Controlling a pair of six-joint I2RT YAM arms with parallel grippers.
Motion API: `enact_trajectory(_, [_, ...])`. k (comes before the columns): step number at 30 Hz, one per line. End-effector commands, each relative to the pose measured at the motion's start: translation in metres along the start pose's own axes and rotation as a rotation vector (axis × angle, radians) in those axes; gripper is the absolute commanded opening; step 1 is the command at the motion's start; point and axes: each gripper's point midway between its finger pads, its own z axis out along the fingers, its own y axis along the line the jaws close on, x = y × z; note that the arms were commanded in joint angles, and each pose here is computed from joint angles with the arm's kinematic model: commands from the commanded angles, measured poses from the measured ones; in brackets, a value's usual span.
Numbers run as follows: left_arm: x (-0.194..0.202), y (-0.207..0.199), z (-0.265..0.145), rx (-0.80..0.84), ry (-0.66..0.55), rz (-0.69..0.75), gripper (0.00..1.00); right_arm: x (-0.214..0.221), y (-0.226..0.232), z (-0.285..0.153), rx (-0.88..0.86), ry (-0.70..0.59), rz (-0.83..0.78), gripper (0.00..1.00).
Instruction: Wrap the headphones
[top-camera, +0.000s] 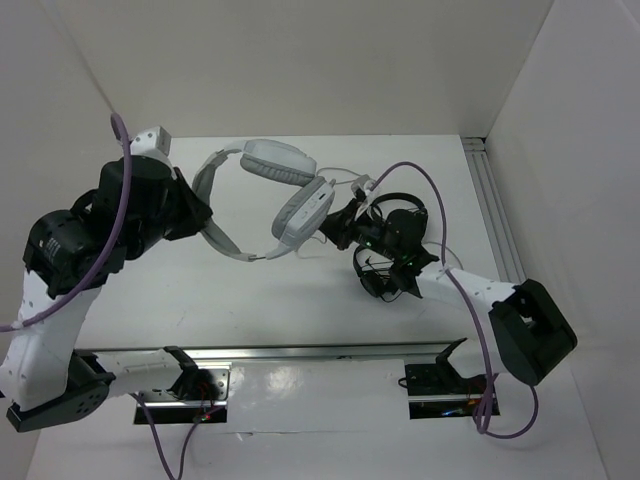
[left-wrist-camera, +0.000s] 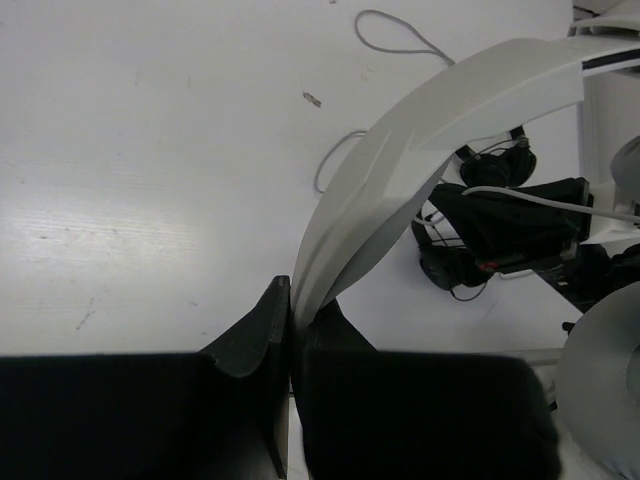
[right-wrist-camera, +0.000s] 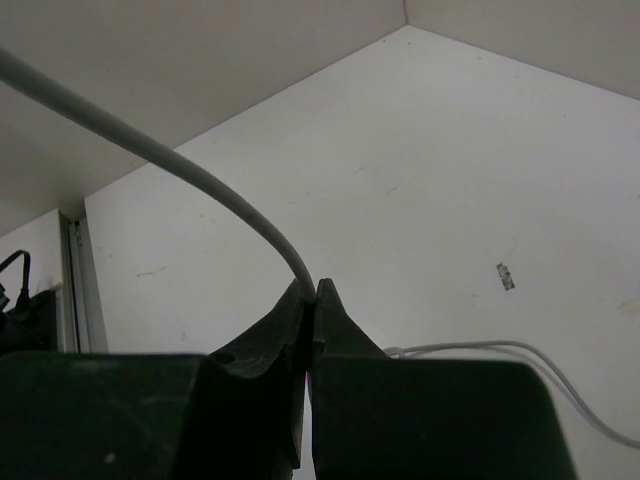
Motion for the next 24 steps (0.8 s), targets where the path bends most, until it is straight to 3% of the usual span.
enact_trajectory(1, [-0.024,-0.051,-0.011,0.249,-0.074,-0.278,0.0,-0.035,0.012,-0.001,0.035,-0.122,0.008,0.0])
enact_trajectory(4, [-0.013,-0.07,-0.003,0.355,-0.047,-0.423,0.0,-0.035,0.016,0.004,0.129,-0.119,0.057,0.0])
enact_trajectory(8, [0.0,-0.072,0.025,0.341,-0.046,-0.546,0.0,-0.038,0.037,0.007,0.106,-0.111,0.085,0.0])
enact_trajectory(13, [-0.011,-0.057,0.044,0.299,-0.163,-0.668,0.0,-0.035,0.092,-0.006,-0.129,-0.145,0.101,0.0])
enact_trajectory(15, [-0.009,-0.048,0.052,0.272,-0.187,-0.717,0.0,-0.051,0.112,-0.015,-0.214,-0.233,0.1,0.0])
enact_trajectory(19, [-0.002,-0.045,0.07,0.266,-0.205,-0.774,0.0,-0.051,0.139,-0.021,-0.371,-0.281,0.116,0.0])
enact_trajectory(24, [-0.006,-0.032,0.084,0.186,-0.263,-0.778,0.0,-0.044,0.174,-0.018,-0.583,-0.234,0.146,0.0])
